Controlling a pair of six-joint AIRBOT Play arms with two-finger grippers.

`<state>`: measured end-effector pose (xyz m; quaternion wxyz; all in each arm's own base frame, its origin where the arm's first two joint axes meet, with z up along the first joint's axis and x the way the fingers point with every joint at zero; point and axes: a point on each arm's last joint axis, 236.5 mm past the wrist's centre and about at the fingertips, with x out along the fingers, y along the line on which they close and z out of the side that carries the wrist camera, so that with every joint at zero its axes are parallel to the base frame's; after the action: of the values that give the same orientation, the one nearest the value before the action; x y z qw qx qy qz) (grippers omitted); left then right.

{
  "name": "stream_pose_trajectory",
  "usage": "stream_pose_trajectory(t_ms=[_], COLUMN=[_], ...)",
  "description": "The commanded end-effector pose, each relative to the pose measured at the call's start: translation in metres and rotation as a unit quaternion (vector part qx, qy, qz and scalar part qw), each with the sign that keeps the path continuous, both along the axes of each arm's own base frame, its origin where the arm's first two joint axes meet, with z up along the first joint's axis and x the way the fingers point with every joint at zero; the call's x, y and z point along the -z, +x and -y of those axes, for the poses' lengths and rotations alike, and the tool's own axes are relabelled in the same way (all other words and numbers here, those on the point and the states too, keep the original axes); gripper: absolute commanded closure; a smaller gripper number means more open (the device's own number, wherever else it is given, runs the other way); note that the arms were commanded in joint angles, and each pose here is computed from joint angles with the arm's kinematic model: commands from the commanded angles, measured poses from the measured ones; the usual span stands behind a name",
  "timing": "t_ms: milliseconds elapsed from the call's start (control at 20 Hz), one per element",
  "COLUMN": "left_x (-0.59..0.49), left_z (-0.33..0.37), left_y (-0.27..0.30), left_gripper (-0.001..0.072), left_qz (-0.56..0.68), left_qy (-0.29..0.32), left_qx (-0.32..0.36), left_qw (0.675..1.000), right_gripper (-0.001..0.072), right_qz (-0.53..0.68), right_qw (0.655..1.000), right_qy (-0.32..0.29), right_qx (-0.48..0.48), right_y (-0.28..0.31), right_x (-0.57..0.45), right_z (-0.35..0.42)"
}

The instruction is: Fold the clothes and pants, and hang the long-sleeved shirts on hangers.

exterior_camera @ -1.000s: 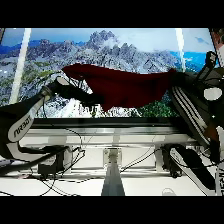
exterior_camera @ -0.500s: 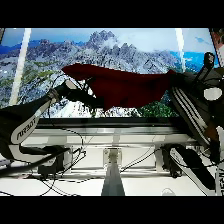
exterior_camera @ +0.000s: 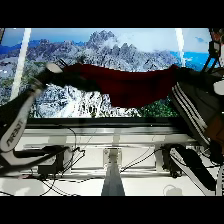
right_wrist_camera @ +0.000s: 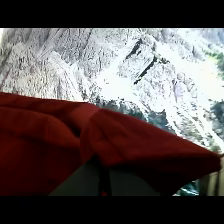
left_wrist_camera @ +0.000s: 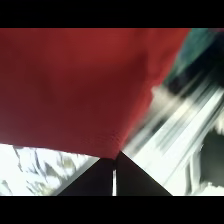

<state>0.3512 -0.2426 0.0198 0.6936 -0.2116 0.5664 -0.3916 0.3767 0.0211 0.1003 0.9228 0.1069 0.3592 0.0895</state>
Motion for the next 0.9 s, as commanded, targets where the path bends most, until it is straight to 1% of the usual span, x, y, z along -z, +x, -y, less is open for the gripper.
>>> stream_pose_trajectory(t_ms=[0, 50, 150, 250, 350, 500, 600, 700, 850], left_x=[-0.118, -0.154, -0.224, -0.278, -0.324, -0.381, -0.414, -0.448, -0.489], left_z=[-0.065, -0.090, -0.147, -0.195, -0.232, -0.270, -0.283, -0.288, -0.278], left_y=[0.056, 0.069, 0.083, 0.078, 0.060, 0.023, 0.000, -0.028, -0.072], left_gripper=[0.0699, 0.0699, 0.0699, 0.0699, 0.0699, 0.0699, 0.0699, 0.0699, 0.0698], left_qz=[0.149, 0.199, 0.297, 0.372, 0.429, 0.500, 0.540, 0.581, 0.634], left_qy=[-0.016, -0.013, 0.001, 0.018, 0.035, 0.058, 0.067, 0.070, 0.066], left_qx=[-0.084, -0.121, -0.206, -0.282, -0.338, -0.401, -0.431, -0.454, -0.466], left_qw=[0.985, 0.972, 0.933, 0.884, 0.837, 0.766, 0.720, 0.672, 0.613], right_gripper=[0.0701, 0.0701, 0.0701, 0.0701, 0.0701, 0.0701, 0.0701, 0.0701, 0.0701], right_qz=[-0.044, -0.049, -0.041, -0.018, 0.003, 0.025, 0.060, 0.119, 0.232], right_qw=[0.994, 0.993, 0.992, 0.992, 0.991, 0.990, 0.990, 0.985, 0.965], right_qy=[-0.085, -0.093, -0.104, -0.112, -0.119, -0.123, -0.118, -0.105, -0.088], right_qx=[-0.046, -0.053, -0.060, -0.060, -0.057, -0.057, -0.059, -0.067, -0.085], right_y=[-0.027, -0.034, -0.041, -0.043, -0.044, -0.050, -0.055, -0.065, -0.098], right_x=[-0.023, -0.033, -0.055, -0.079, -0.096, -0.117, -0.143, -0.189, -0.276], right_z=[0.012, 0.012, 0.011, 0.011, 0.011, 0.009, 0.002, -0.012, -0.038])
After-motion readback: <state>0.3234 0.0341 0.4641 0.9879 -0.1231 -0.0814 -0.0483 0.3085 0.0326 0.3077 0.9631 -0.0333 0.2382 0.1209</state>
